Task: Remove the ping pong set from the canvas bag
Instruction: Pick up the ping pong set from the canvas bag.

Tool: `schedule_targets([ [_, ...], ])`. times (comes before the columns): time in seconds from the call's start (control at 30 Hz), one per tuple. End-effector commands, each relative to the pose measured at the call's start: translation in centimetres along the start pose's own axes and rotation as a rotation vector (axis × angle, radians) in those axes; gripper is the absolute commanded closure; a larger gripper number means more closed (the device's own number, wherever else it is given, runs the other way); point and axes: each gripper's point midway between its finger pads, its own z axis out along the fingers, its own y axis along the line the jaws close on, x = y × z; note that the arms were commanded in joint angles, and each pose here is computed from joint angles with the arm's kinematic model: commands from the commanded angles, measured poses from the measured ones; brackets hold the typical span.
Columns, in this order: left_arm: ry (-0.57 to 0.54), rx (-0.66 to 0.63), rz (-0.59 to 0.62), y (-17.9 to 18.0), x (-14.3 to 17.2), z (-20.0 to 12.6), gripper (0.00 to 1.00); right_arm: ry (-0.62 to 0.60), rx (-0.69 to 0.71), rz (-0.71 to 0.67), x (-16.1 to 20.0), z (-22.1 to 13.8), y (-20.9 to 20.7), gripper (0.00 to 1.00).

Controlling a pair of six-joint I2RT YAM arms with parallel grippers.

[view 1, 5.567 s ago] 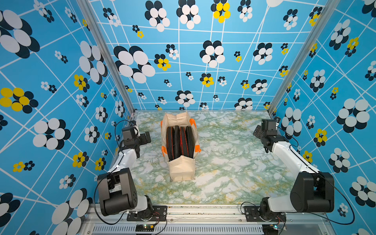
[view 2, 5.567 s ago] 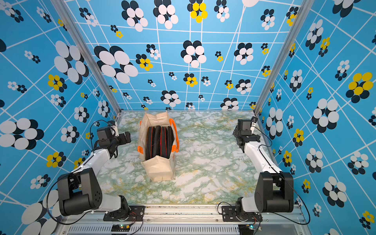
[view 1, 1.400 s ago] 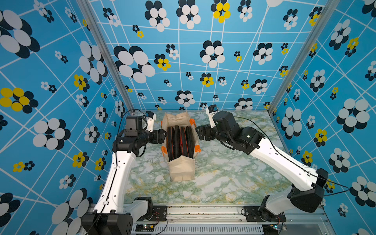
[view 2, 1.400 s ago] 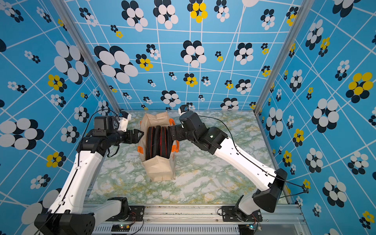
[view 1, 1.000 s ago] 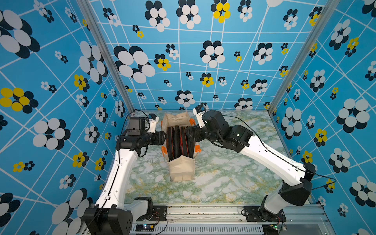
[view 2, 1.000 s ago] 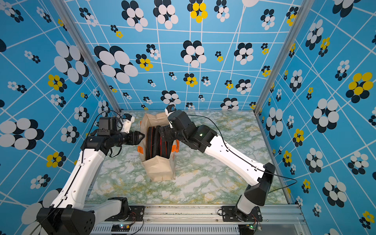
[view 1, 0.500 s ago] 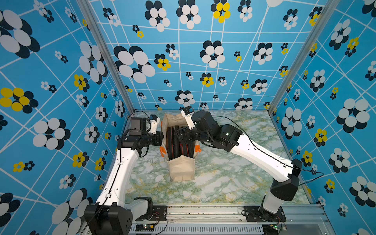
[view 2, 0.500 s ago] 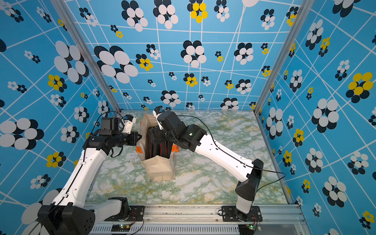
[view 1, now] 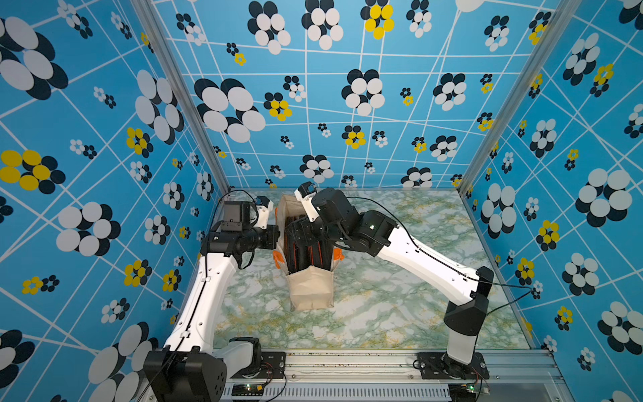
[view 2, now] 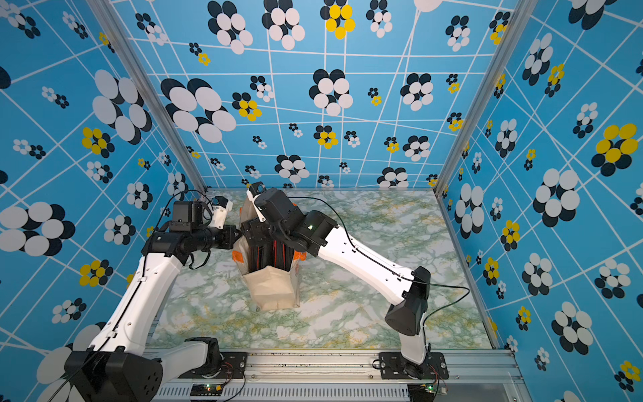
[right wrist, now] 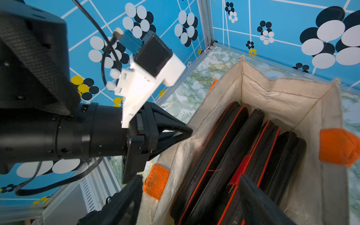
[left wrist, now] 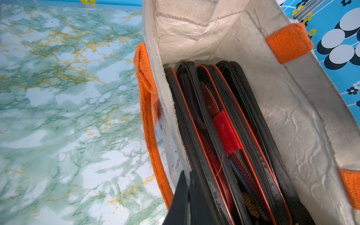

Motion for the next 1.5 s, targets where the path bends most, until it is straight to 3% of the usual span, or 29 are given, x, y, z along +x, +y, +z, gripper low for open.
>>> schedule_targets([
  [0.0, -0.027, 0.012, 0.021, -0.5, -0.8, -0.4, 1.00, 0.060, 0.067, -0.019, 1.4, 1.4, -1.0, 0.23],
  [0.37, -0.042, 0.030, 0.031, -0.9, -1.7, -0.2, 1.00, 0.157, 0.258, -0.044, 2.7, 4.5, -4.0, 0.34],
  [1.03, -0.045, 0.040, 0.038, -1.1, -1.6, -0.1, 1.00, 0.151, 0.205, 0.032, 2.4, 6.9, -4.0, 0.37],
  [1.47, -0.051, 0.059, 0.044, -1.6, -1.7, 0.0, 1.00, 0.193, 0.146, 0.089, 4.1, 10.5, -3.7, 0.42],
])
